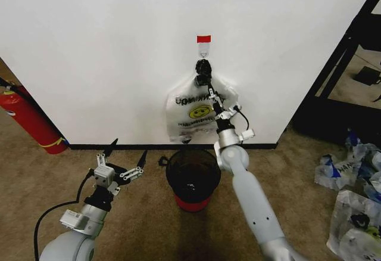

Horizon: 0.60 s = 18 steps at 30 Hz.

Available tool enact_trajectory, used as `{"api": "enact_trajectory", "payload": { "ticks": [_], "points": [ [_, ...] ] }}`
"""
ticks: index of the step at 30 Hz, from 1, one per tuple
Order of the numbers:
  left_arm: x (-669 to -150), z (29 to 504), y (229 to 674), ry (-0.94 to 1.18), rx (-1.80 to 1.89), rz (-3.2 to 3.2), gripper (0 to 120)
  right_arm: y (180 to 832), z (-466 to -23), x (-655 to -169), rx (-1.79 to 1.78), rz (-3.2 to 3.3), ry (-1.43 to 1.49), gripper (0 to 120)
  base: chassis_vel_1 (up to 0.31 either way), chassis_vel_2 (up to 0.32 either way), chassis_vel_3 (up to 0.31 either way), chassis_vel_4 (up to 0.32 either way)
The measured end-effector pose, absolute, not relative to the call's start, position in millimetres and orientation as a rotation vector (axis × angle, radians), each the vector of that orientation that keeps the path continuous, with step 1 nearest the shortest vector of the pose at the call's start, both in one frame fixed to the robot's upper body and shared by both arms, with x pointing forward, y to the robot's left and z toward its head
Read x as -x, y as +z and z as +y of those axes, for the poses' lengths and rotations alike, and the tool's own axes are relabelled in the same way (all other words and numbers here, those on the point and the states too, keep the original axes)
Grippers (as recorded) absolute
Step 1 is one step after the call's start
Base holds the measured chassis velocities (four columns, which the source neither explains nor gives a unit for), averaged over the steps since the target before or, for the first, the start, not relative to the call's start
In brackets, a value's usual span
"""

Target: Pick up the garbage bag from the wall and place it over the trash bin.

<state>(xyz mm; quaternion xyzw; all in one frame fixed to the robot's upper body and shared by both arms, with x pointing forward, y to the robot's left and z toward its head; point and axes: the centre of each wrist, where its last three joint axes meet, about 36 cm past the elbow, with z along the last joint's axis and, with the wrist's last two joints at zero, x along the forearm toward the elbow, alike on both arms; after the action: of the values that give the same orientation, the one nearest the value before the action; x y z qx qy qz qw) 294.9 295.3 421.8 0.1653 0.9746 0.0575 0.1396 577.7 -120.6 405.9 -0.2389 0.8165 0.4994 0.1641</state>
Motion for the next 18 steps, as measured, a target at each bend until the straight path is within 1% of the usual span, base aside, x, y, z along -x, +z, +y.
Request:
{"api": "enact_trajectory", "payload": {
  "ticks": [7,10,11,15,18],
  "points": [
    [-297,297,417,0.174,-0.477,2.806,100,405,-114,-594,0.659,2.359,1.4,99,0.0,0.0,0.0,0.0],
    [-298,300,419,0.182,-0.471,2.801,100,405,-113,-598,0.67,2.363,1.383,92,0.0,0.0,0.0,0.0],
    [-298,300,419,0.182,-0.471,2.801,100,405,-113,-598,0.67,2.363,1.383,92,0.0,0.0,0.0,0.0],
    [-300,304,421,0.193,-0.46,2.794,100,407,-112,-602,0.687,2.37,1.358,74,0.0,0.0,0.0,0.0],
    [-300,305,422,0.198,-0.457,2.792,100,406,-113,-605,0.695,2.38,1.34,65,0.0,0.0,0.0,0.0]
  ]
}}
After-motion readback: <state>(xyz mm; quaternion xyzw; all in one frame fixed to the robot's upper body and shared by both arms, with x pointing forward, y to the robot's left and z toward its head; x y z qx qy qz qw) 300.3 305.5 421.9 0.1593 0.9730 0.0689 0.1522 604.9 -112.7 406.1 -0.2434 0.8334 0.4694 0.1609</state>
